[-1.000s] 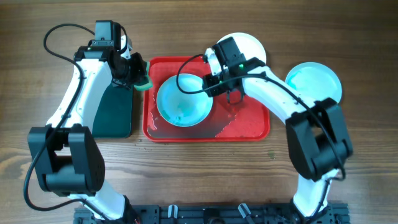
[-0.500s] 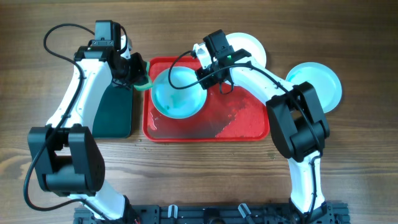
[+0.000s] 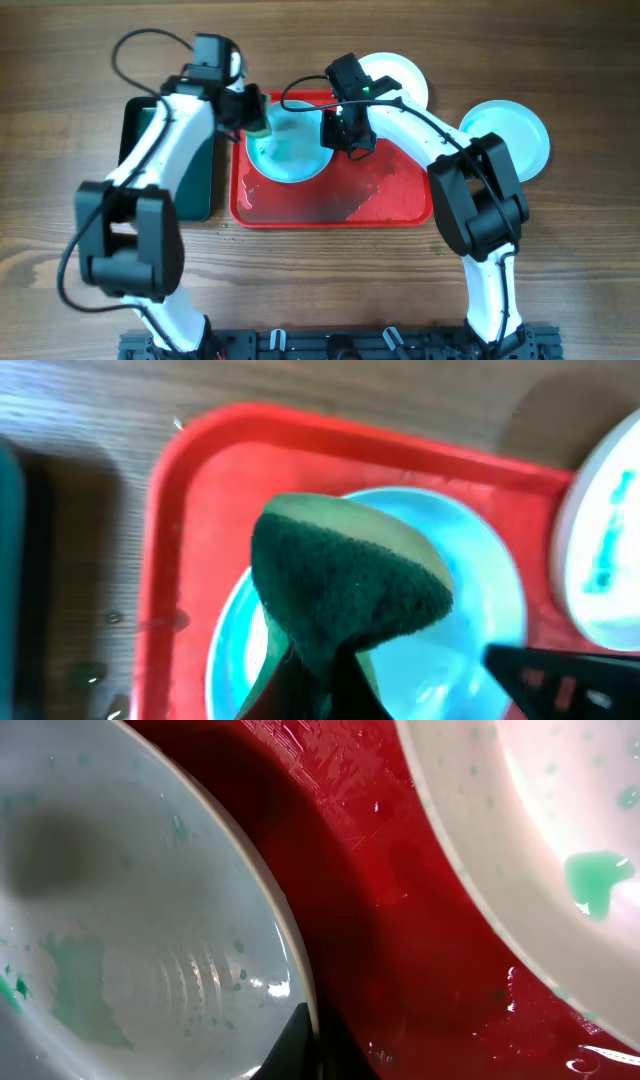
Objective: Clean dirty plates on tray and stack at the side
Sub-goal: 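Scrub the second plate again with the sponge in the left gripper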
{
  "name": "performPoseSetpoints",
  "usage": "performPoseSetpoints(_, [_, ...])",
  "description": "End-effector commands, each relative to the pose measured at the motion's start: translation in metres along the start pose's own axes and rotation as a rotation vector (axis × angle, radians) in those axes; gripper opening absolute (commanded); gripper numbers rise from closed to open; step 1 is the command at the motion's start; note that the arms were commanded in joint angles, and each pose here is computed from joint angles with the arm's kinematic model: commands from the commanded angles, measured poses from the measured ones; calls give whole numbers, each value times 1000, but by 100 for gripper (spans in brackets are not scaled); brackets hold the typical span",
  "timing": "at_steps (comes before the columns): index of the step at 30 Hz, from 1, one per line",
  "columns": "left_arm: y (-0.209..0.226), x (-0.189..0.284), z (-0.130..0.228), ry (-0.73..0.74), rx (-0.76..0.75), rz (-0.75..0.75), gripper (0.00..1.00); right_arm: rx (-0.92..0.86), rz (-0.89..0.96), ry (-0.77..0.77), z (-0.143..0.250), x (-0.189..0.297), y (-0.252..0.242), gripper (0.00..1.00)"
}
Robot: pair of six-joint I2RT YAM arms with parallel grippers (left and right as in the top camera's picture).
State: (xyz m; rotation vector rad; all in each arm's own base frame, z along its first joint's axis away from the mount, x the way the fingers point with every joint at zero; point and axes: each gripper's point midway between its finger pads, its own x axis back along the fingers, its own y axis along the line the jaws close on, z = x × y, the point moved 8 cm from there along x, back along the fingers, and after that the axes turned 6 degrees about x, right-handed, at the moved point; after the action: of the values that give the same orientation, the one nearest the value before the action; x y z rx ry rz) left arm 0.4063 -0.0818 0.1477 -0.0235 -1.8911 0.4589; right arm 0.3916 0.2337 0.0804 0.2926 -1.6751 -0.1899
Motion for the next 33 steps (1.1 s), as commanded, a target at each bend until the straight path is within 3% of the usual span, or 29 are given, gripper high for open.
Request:
performPoseSetpoints(1, [7,-31,13,-20,11,-212,4,14,52,21,4,-12,-6,4])
performPoseSetpoints(10, [12,-64,35,79,-101,-301,4,37,48,12,3,-12,-6,4])
performPoseSetpoints(12, [9,-64,46,174,-193,-237,4,38,47,11,2,-12,-6,4])
performPoseSetpoints(16, [-12,-59,71,376,-405,82,4,38,45,7,2,-12,-5,4])
performPoseSetpoints(18, [-22,-56,77,411,-458,224,4,38,46,8,2,-12,-5,4])
performPoseSetpoints(21, [-25,-55,78,412,-474,265,4,39,46,8,2,-12,-5,4])
performPoseSetpoints(23, [-22,-58,73,382,-475,207,4,38,46,9,2,-12,-5,4])
performPoseSetpoints(29, [15,-63,29,52,-233,-345,4,40,46,9,2,-12,-5,4])
performPoseSetpoints(33, [11,-61,6,-114,-182,-379,4,40,49,15,3,-12,-6,4])
